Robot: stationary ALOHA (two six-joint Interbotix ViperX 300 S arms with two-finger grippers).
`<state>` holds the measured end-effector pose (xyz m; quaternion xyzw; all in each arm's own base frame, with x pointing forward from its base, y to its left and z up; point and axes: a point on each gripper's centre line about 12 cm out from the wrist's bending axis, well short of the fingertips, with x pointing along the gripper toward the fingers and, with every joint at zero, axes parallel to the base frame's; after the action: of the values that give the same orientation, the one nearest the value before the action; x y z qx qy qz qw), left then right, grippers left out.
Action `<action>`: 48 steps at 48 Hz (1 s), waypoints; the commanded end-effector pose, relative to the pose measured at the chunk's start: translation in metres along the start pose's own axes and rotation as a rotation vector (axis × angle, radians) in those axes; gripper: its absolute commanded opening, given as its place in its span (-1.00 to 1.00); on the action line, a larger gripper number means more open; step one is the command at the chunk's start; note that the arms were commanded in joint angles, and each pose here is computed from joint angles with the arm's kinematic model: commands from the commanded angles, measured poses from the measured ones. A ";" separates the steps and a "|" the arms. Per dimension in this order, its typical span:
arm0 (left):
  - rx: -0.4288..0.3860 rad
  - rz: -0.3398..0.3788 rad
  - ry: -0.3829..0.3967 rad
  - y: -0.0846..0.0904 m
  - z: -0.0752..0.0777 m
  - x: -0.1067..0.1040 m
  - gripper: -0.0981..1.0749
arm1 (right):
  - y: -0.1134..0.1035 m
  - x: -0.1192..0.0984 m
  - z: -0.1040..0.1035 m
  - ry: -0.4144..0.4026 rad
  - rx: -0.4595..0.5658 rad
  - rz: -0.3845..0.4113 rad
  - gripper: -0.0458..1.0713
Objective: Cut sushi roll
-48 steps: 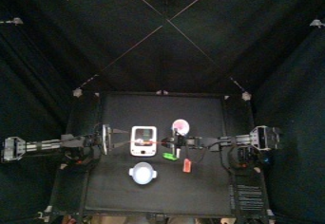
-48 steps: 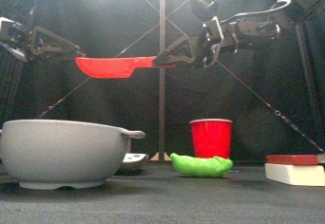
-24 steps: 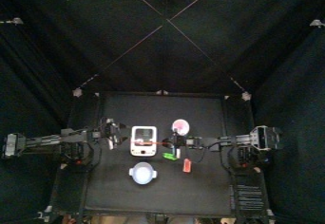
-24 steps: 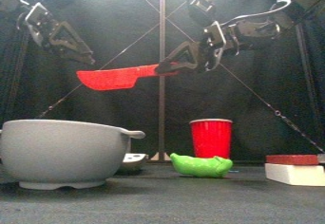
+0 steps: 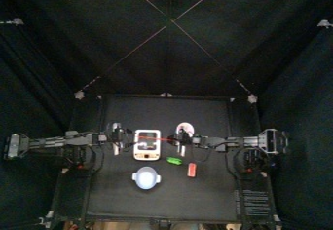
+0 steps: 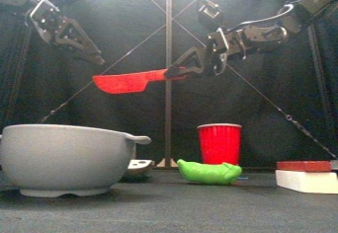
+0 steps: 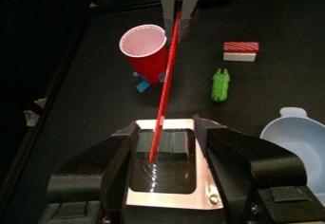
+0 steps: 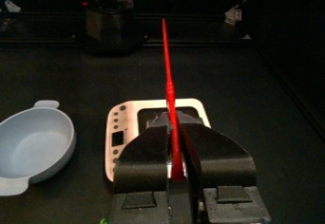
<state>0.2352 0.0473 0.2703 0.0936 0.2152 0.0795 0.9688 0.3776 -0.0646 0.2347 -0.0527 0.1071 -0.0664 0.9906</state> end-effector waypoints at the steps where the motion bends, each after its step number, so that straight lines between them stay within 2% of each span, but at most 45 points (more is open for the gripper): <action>1: -0.008 0.018 -0.061 0.003 0.002 0.003 0.63 | -0.003 -0.004 0.019 -0.055 -0.004 -0.008 -0.37; 6: -0.011 0.035 -0.089 0.006 -0.004 0.004 0.63 | -0.002 -0.004 0.019 -0.055 -0.013 -0.004 -0.37; 19: -0.027 0.069 -0.032 0.014 -0.022 0.013 0.63 | -0.002 -0.004 0.021 -0.058 -0.017 -0.003 -0.37; 28: -0.024 0.062 -0.021 0.013 -0.026 0.020 0.61 | -0.002 -0.004 0.020 -0.056 -0.016 -0.003 -0.37; 32: -0.023 0.059 -0.010 0.013 -0.028 0.023 0.54 | -0.002 -0.004 0.019 -0.055 -0.016 -0.003 -0.37; 42: -0.024 0.060 -0.010 0.014 -0.029 0.027 0.21 | -0.002 -0.004 0.019 -0.055 -0.016 -0.003 -0.37; 48: -0.025 0.064 -0.021 0.014 -0.029 0.027 0.14 | -0.002 -0.004 0.019 -0.053 -0.014 -0.003 -0.37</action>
<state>0.2424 0.0685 0.2305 0.0875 0.2145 0.1083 0.9667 0.3771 -0.0650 0.2339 -0.0621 0.1094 -0.0637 0.9900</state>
